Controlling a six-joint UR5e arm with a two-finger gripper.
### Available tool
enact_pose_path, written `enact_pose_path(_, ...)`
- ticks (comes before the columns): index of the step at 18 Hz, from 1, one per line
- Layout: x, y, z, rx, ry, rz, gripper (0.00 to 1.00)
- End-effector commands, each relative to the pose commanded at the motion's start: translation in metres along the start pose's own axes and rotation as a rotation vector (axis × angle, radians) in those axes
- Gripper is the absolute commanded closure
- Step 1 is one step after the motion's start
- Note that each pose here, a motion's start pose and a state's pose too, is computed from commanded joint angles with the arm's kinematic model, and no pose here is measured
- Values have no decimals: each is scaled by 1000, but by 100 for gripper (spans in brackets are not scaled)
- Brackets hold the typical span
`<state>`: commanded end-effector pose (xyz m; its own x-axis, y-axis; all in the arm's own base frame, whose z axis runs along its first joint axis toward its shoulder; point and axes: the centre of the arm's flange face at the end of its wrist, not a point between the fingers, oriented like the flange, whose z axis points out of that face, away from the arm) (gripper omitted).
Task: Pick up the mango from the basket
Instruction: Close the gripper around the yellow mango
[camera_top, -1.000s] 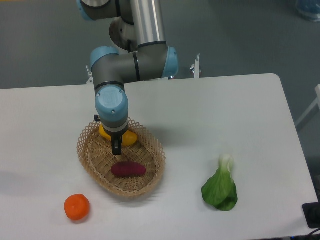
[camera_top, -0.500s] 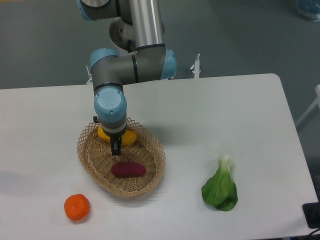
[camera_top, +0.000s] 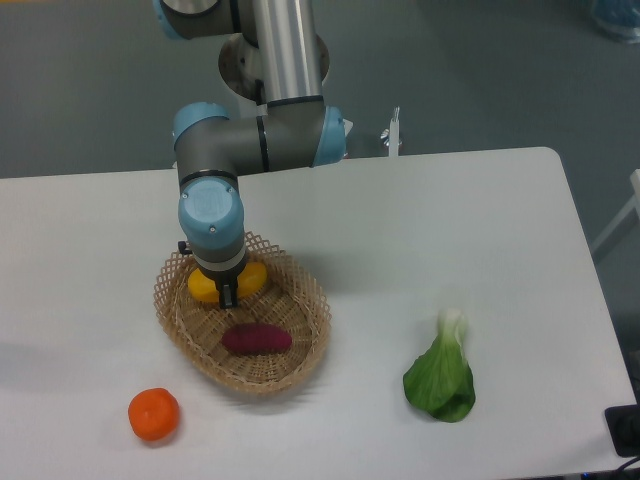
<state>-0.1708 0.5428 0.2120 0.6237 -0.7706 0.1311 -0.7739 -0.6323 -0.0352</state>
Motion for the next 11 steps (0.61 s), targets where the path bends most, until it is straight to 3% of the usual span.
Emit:
enact_pose_path(7, -12, 0, -31, 10, -59, -6, 63)
enact_pose_path(11, -14, 27, -57, 16, -101, -54, 58)
